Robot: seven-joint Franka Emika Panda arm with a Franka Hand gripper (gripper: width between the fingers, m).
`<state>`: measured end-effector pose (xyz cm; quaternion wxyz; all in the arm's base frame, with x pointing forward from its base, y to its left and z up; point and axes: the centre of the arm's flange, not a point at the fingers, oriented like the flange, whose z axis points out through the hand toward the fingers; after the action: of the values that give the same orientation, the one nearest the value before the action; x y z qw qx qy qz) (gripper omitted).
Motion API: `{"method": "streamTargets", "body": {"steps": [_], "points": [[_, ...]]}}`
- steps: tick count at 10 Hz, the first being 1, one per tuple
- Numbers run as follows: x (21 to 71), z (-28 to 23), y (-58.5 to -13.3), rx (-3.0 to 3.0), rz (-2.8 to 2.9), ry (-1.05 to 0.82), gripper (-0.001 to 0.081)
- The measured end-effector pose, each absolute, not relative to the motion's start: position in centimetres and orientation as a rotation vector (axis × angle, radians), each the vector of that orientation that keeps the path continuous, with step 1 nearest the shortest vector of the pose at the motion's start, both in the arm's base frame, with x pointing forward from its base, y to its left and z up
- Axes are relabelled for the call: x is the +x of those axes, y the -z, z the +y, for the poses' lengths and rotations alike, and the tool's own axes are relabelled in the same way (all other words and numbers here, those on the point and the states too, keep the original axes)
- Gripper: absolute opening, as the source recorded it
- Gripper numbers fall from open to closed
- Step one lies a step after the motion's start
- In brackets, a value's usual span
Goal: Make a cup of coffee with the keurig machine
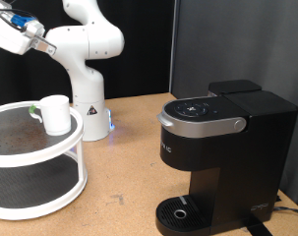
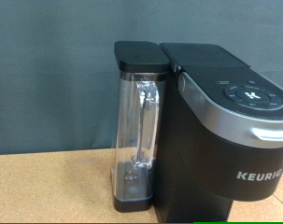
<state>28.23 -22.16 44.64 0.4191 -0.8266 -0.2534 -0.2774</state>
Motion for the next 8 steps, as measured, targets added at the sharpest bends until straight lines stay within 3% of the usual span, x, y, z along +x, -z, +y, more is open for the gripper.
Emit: {"method": "streamTargets", "body": {"steps": [5,8], "points": [[24.5,-25.8,-44.6,-2.094,-0.651,0.595,0.0],[21.8,-29.7,-45.3,-2.095,-0.604,0.63,0.0]]}}
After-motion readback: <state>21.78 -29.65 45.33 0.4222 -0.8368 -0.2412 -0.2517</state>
